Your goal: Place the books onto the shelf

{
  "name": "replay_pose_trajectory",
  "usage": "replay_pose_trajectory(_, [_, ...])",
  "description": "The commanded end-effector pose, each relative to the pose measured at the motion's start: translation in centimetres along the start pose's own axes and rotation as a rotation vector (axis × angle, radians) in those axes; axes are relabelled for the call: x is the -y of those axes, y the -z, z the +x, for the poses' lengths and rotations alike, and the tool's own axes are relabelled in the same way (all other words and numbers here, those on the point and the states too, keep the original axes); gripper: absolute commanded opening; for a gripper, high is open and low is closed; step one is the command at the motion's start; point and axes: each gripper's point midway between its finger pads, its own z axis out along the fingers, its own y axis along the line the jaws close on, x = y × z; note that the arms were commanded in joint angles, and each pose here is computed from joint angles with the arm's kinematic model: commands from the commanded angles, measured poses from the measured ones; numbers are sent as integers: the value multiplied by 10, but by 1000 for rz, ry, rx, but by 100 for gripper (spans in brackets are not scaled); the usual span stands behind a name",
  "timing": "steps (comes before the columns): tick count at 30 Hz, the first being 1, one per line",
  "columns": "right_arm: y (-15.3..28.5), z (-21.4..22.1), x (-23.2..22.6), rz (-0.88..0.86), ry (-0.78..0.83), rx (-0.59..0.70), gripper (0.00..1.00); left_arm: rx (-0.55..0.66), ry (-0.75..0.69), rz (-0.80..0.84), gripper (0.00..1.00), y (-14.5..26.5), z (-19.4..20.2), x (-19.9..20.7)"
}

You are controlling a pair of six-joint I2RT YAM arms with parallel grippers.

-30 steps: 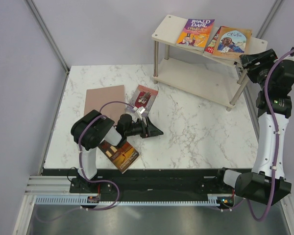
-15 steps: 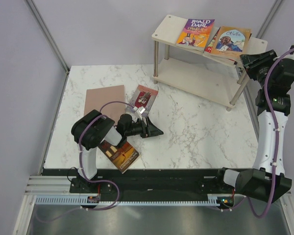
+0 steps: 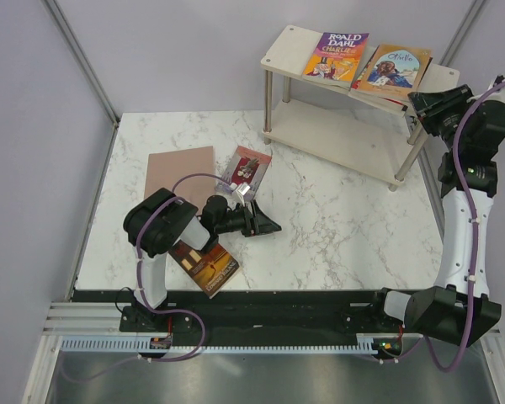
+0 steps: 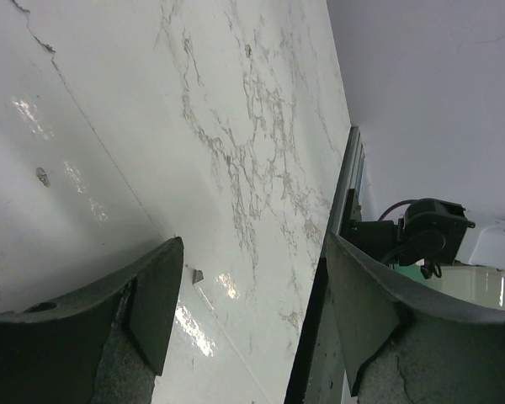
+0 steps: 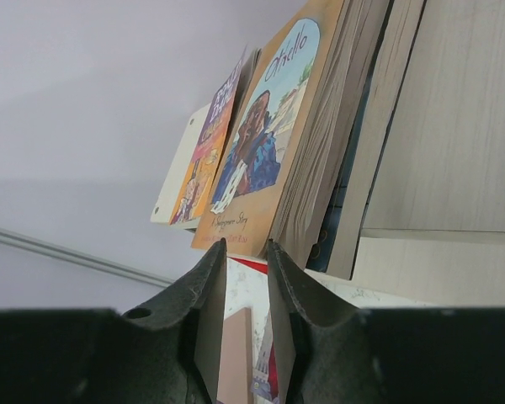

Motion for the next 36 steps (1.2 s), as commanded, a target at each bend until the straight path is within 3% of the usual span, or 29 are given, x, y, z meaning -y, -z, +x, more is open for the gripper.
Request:
replay_pose_trajectory(1, [3,-1,-9,-49,-2,6,33,-37,44,-62,76,0,15,-21])
replay_pose_trajectory(26, [10,3,-19,-93,1,-8,34,-40,48,-58,76,-1,15,-21])
replay_pose_trajectory(30, [14,0,-14,-51,6,11,49,-38,44,-56,76,0,14,-20])
replay_pose_trajectory(31, [16,0,-12,-38,25,19,61,-38,41,-49,76,0,13,-17])
replay_pose_trajectory(33, [25,-5,-7,16,47,52,74,-45,34,-32,76,-1,11,-11])
replay_pose_trajectory(36, [43,-8,-6,61,110,77,85,-38,4,-4,76,0,1,6])
